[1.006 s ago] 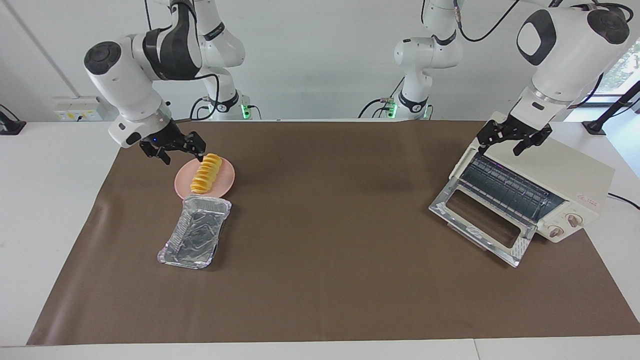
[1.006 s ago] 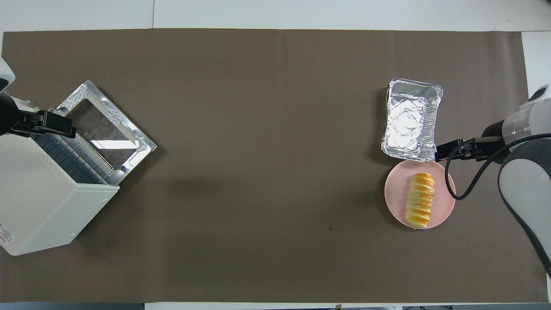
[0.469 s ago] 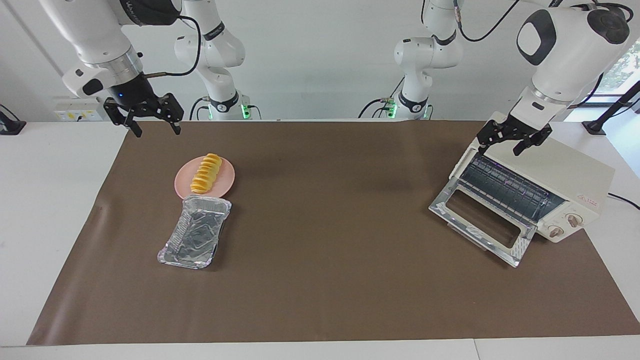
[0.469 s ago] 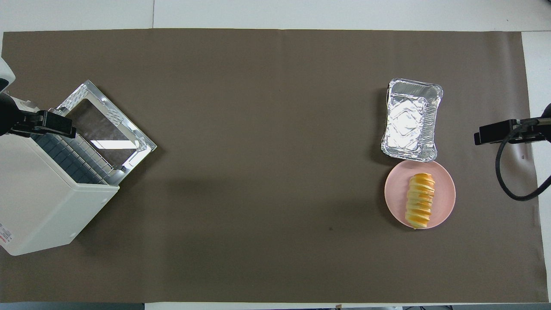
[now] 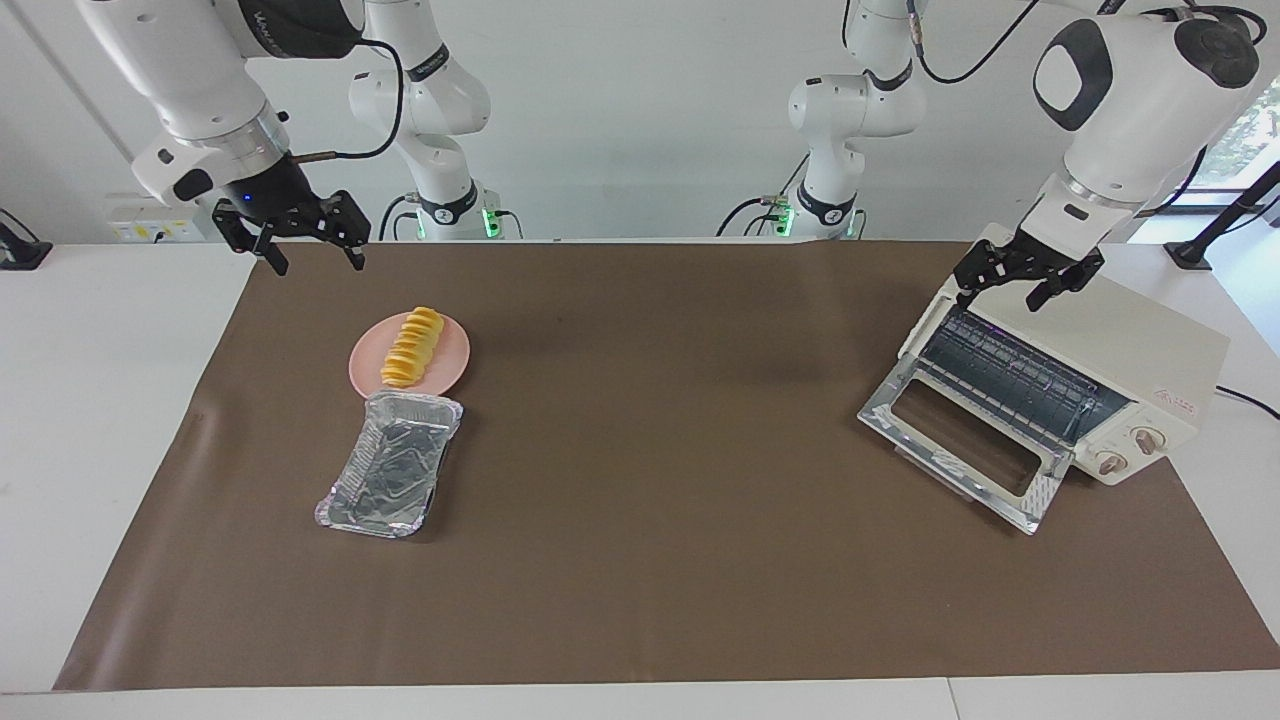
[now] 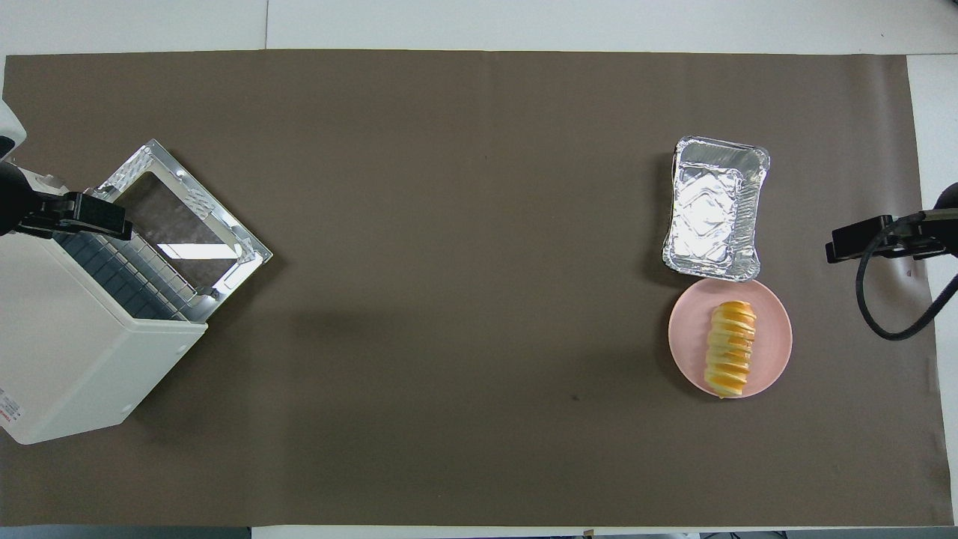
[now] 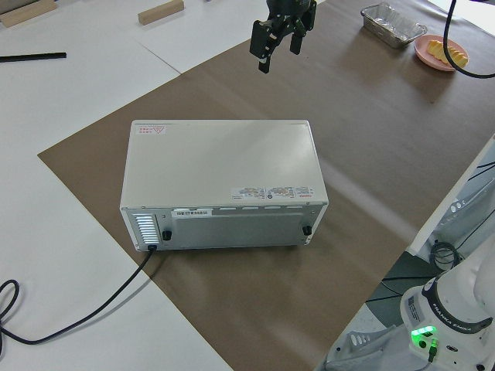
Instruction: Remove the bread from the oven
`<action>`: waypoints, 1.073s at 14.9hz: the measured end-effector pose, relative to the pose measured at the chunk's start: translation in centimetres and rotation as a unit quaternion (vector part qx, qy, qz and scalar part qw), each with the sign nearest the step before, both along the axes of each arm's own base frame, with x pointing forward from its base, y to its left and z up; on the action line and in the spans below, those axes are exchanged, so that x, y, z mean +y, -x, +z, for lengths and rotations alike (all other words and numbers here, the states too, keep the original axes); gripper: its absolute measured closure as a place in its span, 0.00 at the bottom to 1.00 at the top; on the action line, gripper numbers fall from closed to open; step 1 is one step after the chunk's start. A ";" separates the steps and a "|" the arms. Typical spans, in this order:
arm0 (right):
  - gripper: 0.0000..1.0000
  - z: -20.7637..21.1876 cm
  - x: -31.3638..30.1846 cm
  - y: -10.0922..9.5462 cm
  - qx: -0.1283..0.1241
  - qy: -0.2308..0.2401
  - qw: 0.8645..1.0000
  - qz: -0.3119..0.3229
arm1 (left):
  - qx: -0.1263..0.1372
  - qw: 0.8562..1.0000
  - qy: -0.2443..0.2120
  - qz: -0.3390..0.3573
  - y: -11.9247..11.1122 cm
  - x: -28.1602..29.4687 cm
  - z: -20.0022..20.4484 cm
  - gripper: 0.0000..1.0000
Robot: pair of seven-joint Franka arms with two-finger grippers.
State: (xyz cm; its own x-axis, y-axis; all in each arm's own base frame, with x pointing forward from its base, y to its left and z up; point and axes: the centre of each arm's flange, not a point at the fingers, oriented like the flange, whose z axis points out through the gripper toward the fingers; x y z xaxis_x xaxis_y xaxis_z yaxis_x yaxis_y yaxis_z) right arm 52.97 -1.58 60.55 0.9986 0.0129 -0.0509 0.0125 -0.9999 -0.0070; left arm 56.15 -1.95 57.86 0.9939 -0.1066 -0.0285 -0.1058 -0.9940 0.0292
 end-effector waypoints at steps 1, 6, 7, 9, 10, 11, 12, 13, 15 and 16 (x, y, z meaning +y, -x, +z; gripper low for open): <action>0.00 0.0 -0.2 0.0 0.000 0.007 1.000 0.000 | 0.000 1.000 0.000 0.000 0.0 0.0 0.0 0.00; 0.00 -0.3 -0.4 0.4 0.017 0.020 1.000 0.001 | 0.000 1.000 0.000 0.000 0.0 0.0 0.0 0.00; 0.00 -0.3 -0.4 0.4 0.019 0.020 1.000 0.001 | 0.000 1.000 0.000 0.000 0.0 0.0 0.0 0.00; 0.00 -0.3 -0.5 0.5 0.022 0.020 1.000 0.000 | 0.000 1.000 0.000 0.000 0.0 0.0 0.0 0.00; 0.00 -0.3 -0.5 0.5 0.023 0.020 1.000 0.000 | 0.000 1.000 0.000 0.000 0.0 0.0 0.0 0.00; 0.00 -0.3 -0.6 0.5 0.023 0.020 1.000 0.000 | 0.000 1.000 0.000 0.000 0.0 0.0 0.0 0.00; 0.00 -0.3 -0.6 0.5 0.023 0.020 1.000 -0.001 | 0.000 1.000 0.000 0.000 0.0 0.0 0.0 0.00; 0.00 -0.3 -0.6 0.5 0.023 0.020 1.000 -0.001 | 0.000 1.000 0.000 0.000 0.0 0.0 0.0 0.00; 0.00 -0.3 -0.6 0.5 0.023 0.020 1.000 -0.001 | 0.000 1.000 0.000 0.000 0.0 0.0 0.0 0.00; 0.00 -0.3 -0.6 0.5 0.023 0.020 1.000 -0.001 | 0.000 1.000 0.000 0.000 0.0 0.0 0.0 0.00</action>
